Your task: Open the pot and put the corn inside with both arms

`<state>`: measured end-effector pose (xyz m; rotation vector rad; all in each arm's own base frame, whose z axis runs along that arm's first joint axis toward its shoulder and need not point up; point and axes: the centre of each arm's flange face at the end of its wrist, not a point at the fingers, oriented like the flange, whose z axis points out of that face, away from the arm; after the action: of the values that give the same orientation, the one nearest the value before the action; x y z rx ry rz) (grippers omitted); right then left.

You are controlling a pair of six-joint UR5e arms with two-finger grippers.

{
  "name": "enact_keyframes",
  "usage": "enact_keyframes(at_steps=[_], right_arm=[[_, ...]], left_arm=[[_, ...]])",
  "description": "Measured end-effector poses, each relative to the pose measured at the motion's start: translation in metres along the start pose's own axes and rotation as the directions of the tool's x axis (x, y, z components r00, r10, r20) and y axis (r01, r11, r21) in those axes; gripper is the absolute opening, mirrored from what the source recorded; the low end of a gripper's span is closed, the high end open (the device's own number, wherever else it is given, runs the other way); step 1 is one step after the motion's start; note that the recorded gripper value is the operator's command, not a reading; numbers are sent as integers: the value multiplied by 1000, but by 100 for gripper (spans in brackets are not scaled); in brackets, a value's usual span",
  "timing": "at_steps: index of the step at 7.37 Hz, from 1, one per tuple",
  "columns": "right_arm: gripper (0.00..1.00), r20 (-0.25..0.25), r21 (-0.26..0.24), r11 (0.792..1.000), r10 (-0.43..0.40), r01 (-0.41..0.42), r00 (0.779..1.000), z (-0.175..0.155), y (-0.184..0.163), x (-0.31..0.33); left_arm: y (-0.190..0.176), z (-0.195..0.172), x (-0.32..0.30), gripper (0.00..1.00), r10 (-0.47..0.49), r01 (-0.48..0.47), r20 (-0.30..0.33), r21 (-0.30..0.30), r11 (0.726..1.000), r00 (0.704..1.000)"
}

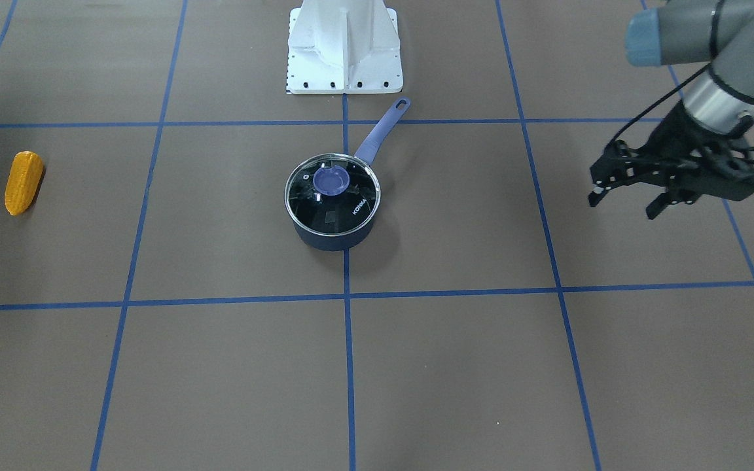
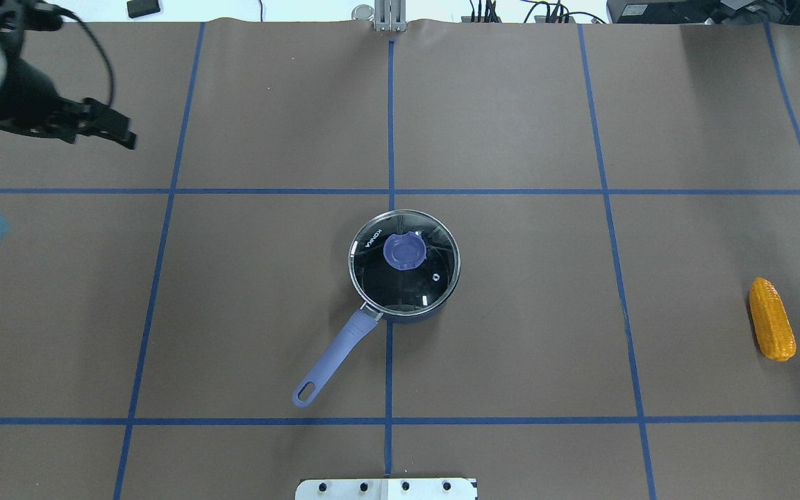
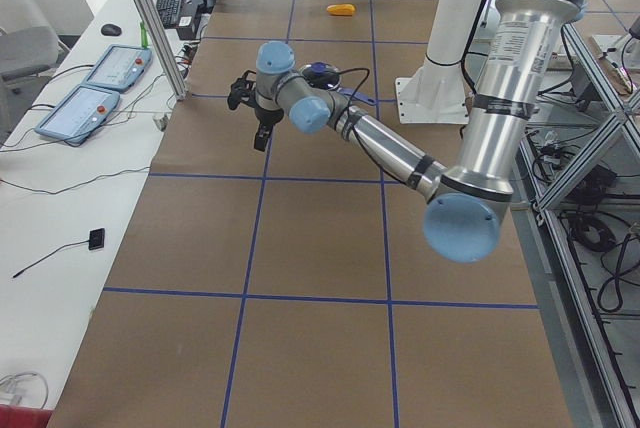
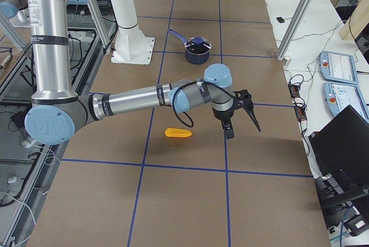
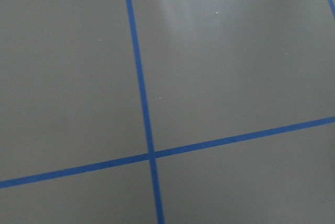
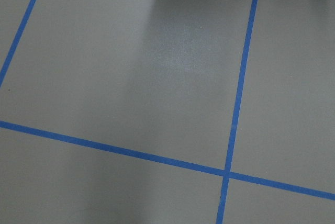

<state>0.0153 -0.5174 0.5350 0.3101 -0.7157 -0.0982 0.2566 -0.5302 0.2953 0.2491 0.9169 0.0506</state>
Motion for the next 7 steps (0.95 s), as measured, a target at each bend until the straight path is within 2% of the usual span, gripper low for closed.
enact_keyframes(at_steps=[2,4,7], right_arm=[[100,-1,-4,1000,4,-4,1000,1,2,1],[100,-2,-5,1000,5,-5,1000,2,2,2],[100,-2,-7,1000,6,-6,1000,3,2,2]], left_arm=[[11,28,129,99,-72,74,52,-32,997,996],[25,55,241,99,-131,134,66,-41,990,989],[46,86,341,99,-156,161,70,-71,984,985]])
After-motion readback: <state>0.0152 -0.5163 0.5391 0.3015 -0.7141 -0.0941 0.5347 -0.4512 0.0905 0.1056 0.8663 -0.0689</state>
